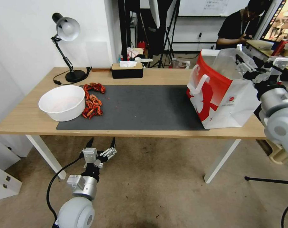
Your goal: Close the takeout container lid, then place the container into the takeout bag.
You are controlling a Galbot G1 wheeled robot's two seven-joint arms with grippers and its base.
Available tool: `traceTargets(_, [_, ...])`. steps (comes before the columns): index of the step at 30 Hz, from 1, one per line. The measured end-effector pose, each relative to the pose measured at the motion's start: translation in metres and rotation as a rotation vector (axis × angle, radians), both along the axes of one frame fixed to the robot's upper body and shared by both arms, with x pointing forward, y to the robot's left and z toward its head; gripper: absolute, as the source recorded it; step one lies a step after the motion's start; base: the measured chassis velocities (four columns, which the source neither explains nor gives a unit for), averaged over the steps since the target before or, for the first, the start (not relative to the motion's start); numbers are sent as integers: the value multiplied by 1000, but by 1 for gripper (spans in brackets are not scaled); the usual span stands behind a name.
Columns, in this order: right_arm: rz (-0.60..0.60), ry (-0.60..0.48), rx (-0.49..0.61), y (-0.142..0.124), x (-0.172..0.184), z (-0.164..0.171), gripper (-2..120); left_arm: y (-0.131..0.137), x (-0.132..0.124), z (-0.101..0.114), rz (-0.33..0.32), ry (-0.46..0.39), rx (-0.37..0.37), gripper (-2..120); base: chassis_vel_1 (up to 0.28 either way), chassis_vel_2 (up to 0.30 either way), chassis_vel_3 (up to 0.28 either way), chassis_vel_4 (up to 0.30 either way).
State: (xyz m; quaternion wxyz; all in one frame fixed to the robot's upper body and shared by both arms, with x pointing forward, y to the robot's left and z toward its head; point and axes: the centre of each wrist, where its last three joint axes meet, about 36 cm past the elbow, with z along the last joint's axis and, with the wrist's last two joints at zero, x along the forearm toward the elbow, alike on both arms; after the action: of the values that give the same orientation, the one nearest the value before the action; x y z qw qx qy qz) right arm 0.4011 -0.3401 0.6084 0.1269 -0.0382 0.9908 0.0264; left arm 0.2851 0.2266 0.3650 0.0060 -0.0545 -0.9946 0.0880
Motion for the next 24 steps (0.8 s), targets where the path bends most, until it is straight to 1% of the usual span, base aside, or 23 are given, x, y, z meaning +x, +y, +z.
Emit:
traceTargets(1, [0, 0, 0, 0, 0, 0, 85, 0, 0, 0, 0, 0, 0, 100, 0, 0, 0, 0])
traceTargets(3, [35, -7, -4, 18, -27, -12, 96, -1, -1, 1, 8, -11, -8, 100, 0, 0, 0, 0])
traceTargets(4, [35, -7, -4, 18, -27, -12, 96, -1, -1, 1, 8, -11, -8, 100, 0, 0, 0, 0])
traceTargets(5, [42, -8, -7, 26, -40, -21, 99, -1, -1, 1, 14, -16, -11, 100, 0, 0, 0, 0])
traceTargets(6, [47, -7, -14, 36, -57, -36, 100, -1, -1, 1, 19, -24, -15, 100, 0, 0, 0, 0])
traceTargets(7, [44, -6, -19, 40, -67, -45, 100, -2, -1, 0, 20, -28, -17, 100, 0, 0, 0, 0])
traceTargets(8, [44, -6, -19, 40, -67, -45, 100, -2, -1, 0, 20, -28, -17, 100, 0, 0, 0, 0])
traceTargets(10, [27, -4, -33, 50, -92, -76, 100, -2, -3, -1, 23, -40, -21, 100, 0, 0, 0, 0])
traceTargets(11, [23, -2, -34, 51, -97, -82, 100, -2, -3, -1, 25, -45, -20, 100, 0, 0, 0, 0])
traceTargets(12, [23, -2, -34, 51, -97, -82, 100, -2, -3, -1, 25, -45, -20, 100, 0, 0, 0, 0])
traceTargets(14, [8, 16, -38, 58, -118, -116, 100, -2, -3, -3, 31, -55, -18, 100, 0, 0, 0, 0])
traceTargets(15, [7, 23, -40, 59, -123, -124, 100, -2, -3, -3, 32, -56, -18, 100, 0, 0, 0, 0])
traceTargets(16, [7, 23, -40, 59, -123, -124, 100, -2, -3, -3, 32, -56, -18, 100, 0, 0, 0, 0])
traceTargets(17, [-4, 56, -46, 64, -140, -155, 100, -2, -4, -5, 38, -58, -10, 100, 0, 0, 0, 0])
traceTargets(19, [-12, 89, -49, 69, -154, -184, 100, -1, -5, -8, 42, -52, 3, 100, 0, 0, 0, 0])
traceTargets(20, [-12, 89, -49, 69, -154, -184, 100, -1, -5, -8, 42, -52, 3, 100, 0, 0, 0, 0])
traceTargets(22, [-21, 119, -48, 72, -164, -209, 100, -1, -8, -12, 41, -41, 10, 100, 0, 0, 0, 0])
traceTargets(24, [-23, 127, -46, 73, -165, -214, 100, 0, -8, -13, 40, -38, 11, 100, 0, 0, 0, 0])
